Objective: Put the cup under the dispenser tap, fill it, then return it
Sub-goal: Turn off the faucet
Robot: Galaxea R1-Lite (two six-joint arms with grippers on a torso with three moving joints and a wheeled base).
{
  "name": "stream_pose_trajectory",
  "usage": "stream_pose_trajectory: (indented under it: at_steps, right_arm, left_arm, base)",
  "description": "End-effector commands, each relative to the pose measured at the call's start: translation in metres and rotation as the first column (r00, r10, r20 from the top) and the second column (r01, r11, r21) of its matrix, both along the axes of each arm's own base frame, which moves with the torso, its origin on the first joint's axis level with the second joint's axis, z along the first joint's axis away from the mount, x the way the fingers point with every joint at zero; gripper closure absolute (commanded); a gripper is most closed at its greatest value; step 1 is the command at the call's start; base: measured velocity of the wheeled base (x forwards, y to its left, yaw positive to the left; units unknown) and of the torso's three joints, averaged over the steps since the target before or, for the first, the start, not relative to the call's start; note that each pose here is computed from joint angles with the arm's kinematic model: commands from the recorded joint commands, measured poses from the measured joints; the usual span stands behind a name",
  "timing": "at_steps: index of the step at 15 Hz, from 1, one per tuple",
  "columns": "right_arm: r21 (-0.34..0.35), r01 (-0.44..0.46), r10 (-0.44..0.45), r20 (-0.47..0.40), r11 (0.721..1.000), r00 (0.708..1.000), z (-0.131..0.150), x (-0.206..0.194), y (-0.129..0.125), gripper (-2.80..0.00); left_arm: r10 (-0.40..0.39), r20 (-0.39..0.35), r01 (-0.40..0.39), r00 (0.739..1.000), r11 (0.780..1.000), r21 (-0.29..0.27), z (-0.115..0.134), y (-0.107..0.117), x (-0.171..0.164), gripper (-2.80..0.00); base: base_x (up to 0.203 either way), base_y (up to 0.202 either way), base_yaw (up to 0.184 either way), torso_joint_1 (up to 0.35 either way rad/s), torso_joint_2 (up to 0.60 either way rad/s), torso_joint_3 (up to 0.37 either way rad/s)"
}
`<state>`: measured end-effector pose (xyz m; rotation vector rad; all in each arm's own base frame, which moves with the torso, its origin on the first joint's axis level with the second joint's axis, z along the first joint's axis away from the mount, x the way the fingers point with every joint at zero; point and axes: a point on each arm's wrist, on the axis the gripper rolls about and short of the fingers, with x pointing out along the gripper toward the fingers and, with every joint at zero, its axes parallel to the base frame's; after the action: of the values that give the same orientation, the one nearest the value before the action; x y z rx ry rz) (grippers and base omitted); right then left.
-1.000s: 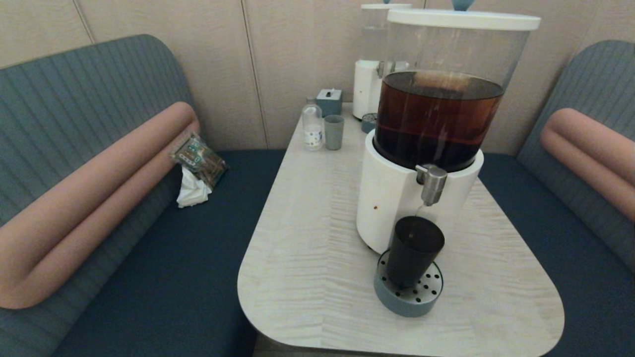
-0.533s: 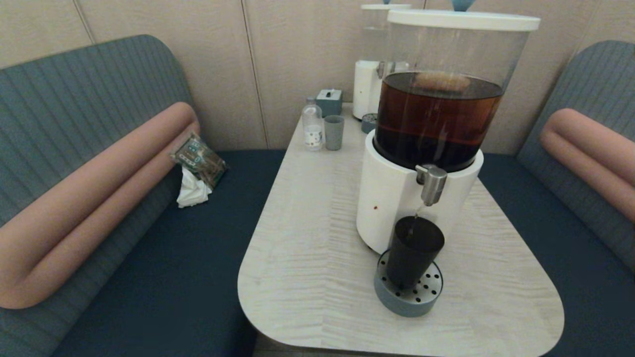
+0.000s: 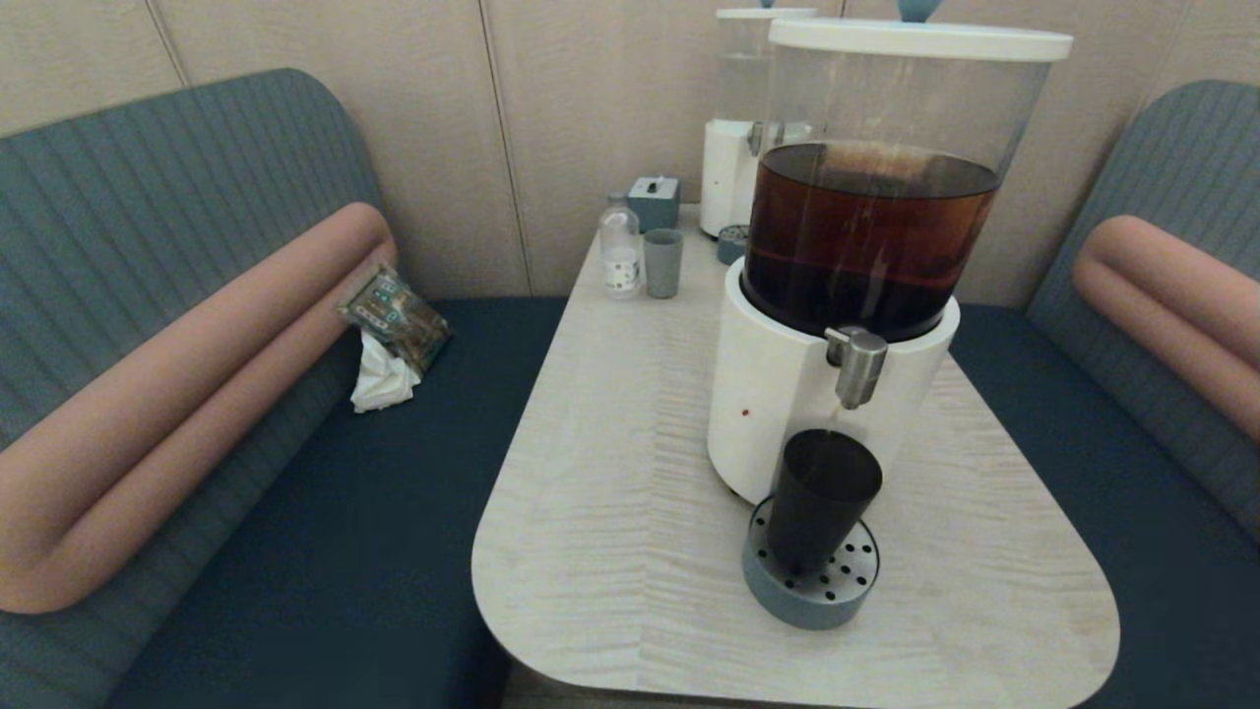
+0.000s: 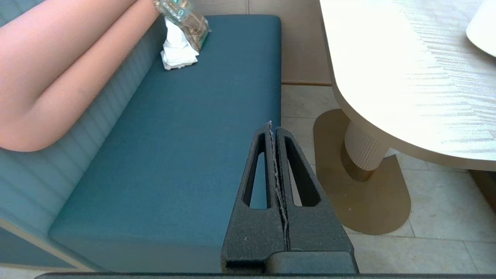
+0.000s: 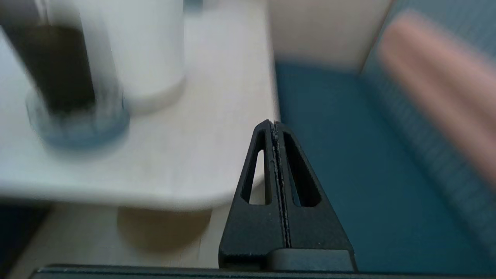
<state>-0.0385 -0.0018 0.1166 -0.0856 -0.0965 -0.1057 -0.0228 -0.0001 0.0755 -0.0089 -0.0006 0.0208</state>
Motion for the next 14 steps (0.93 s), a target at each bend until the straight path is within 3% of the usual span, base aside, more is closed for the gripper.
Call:
stream_pose_trajectory:
  at_steps: [1, 5, 7, 14]
  right_arm:
    - [-0.001, -0.030, 0.030, -0.092, 1.000, 0.995, -0.031, 0.012, 0.001, 0.00]
    - [-0.013, -0.089, 0.087, -0.087, 0.996, 0.992, -0.034, 0.013, 0.002, 0.00]
    - [-0.011, -0.142, 0.140, -0.136, 0.990, 0.981, -0.039, 0.013, 0.003, 0.00]
    - [0.087, -0.116, 0.129, -0.171, 0.989, 0.977, -0.042, 0.013, 0.003, 0.00]
  left_arm:
    - [0.001, -0.002, -0.001, 1.000, 1.000, 0.000, 0.000, 0.000, 0.000, 0.00]
    - [0.001, -0.004, -0.001, 1.000, 1.000, 0.000, 0.000, 0.000, 0.000, 0.00]
    - [0.001, -0.002, -0.001, 1.000, 1.000, 0.000, 0.000, 0.000, 0.000, 0.00]
    - [0.001, -0.004, -0.001, 1.000, 1.000, 0.006, 0.000, 0.000, 0.000, 0.00]
  base:
    - [0.000, 0.000, 0.000, 0.000, 0.00, 0.000]
    - [0.000, 0.000, 0.000, 0.000, 0.00, 0.000]
    - [0.000, 0.000, 0.000, 0.000, 0.00, 0.000]
    - [0.000, 0.000, 0.000, 0.000, 0.00, 0.000]
